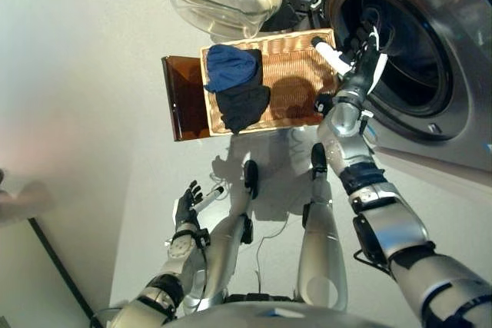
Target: Pick up the clothes and place them into the washing machine
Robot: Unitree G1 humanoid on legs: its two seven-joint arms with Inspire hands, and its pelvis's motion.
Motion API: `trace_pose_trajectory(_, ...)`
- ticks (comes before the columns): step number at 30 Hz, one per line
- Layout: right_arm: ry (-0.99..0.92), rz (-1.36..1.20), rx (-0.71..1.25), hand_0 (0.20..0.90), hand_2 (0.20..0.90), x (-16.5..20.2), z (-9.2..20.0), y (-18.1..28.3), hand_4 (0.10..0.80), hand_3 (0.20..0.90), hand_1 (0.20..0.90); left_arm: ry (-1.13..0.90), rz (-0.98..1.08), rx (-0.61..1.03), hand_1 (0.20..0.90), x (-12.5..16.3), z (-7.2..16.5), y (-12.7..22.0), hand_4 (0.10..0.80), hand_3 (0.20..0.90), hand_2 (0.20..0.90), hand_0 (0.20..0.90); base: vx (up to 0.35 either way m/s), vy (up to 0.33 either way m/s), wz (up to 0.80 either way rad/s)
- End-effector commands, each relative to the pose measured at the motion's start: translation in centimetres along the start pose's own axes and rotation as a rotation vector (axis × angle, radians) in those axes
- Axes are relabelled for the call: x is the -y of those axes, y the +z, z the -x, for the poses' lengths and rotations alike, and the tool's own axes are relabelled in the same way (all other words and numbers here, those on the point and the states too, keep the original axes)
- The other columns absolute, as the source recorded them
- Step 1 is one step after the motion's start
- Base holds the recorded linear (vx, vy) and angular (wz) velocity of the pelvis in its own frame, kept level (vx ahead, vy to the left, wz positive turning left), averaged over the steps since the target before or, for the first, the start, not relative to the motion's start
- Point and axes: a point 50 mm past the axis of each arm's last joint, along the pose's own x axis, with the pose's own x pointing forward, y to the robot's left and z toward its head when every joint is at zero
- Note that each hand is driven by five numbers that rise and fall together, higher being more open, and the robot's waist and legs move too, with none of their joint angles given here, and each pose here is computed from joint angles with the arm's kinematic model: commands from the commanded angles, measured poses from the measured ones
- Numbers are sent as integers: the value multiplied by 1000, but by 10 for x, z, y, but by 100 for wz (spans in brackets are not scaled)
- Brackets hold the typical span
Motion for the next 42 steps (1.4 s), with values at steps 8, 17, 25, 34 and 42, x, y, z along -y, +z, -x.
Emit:
trace_pose_trajectory(8,203,307,325,900,900,-28,18,24,800,900,900,111,-72,76,900,-30,-4,10,800,900,900,900,0,0,0)
trace_pose_trajectory(17,357,541,398,900,900,-46,22,19,800,900,900,105,-82,89,900,-32,-6,14,800,900,900,900,0,0,0)
trace_pose_trajectory(25,486,809,539,900,900,-74,23,24,800,900,900,116,-87,103,900,-35,-9,20,800,900,900,900,-11,-6,4)
trace_pose_trajectory(34,581,989,643,900,900,-106,30,28,800,900,900,164,-112,97,900,-46,-13,24,800,900,900,900,-10,-15,10)
trace_pose_trajectory(42,612,1002,668,900,900,-131,40,35,800,900,900,202,-127,73,900,-53,-15,23,800,900,900,900,6,0,11)
